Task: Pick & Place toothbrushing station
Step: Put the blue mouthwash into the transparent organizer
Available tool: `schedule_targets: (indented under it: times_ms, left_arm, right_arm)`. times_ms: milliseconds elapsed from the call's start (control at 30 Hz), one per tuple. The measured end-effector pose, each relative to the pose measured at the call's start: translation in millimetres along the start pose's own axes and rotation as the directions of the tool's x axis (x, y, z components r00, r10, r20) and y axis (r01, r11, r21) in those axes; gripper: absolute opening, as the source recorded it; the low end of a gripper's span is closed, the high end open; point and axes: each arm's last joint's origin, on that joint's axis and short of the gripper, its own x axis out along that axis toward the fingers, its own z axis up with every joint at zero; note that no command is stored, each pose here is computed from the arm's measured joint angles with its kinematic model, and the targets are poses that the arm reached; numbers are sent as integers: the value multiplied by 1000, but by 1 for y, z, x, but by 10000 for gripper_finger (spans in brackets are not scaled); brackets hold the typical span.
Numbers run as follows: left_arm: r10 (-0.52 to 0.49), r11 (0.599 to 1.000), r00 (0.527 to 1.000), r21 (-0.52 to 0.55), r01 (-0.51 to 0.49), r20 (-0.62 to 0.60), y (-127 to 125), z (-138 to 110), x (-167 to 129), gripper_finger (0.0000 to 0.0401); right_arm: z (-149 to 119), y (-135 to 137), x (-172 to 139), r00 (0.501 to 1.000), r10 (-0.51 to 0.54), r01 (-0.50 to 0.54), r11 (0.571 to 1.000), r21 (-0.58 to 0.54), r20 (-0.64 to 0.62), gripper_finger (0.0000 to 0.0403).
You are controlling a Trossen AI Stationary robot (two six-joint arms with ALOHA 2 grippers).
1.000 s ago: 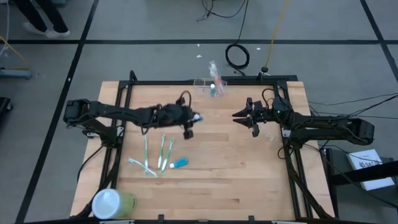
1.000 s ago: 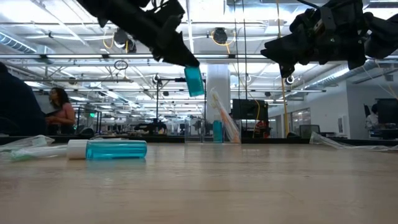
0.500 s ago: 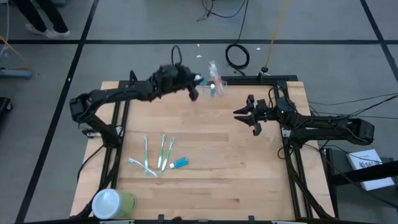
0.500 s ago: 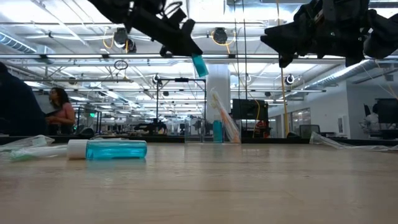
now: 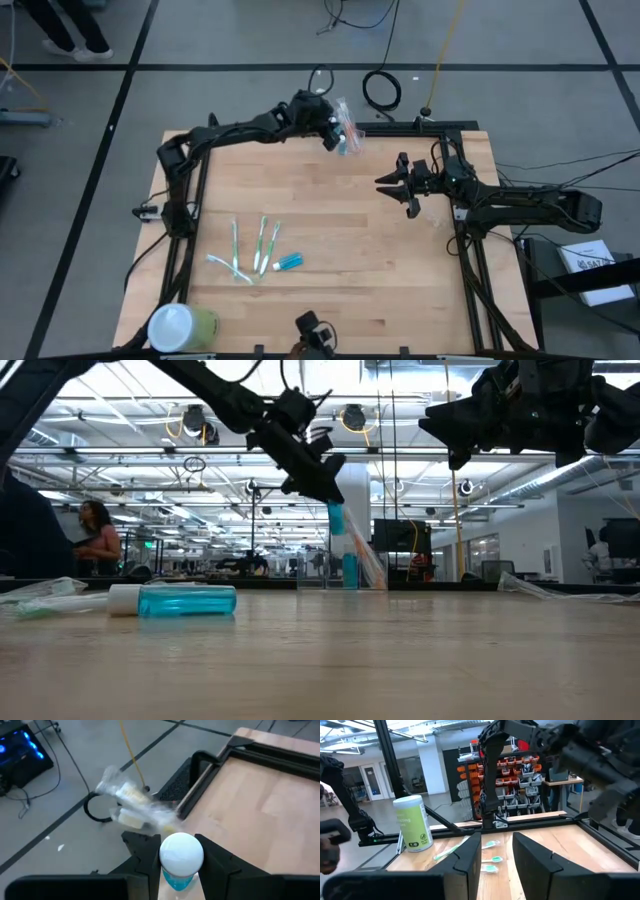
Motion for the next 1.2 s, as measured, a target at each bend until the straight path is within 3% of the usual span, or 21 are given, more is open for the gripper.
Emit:
schedule_targets:
  times_ms: [267,667,1200]
  left_arm:
    - [30,999,1000,-27,-30,-9,13,-11,16,106]
    - [16,999,998,-33,-18,-60,5,-29,35,115]
    - [1,998,991,-66,-10,-135,2,-41,40,119]
  right_arm:
    - [0,0,0,1000,3,-3,1000,0,-1,104]
    - [0,0,0,1000,3,-3,1000,0,-1,104]
    - [0,0,0,1000,4,-3,1000,1,-4,104]
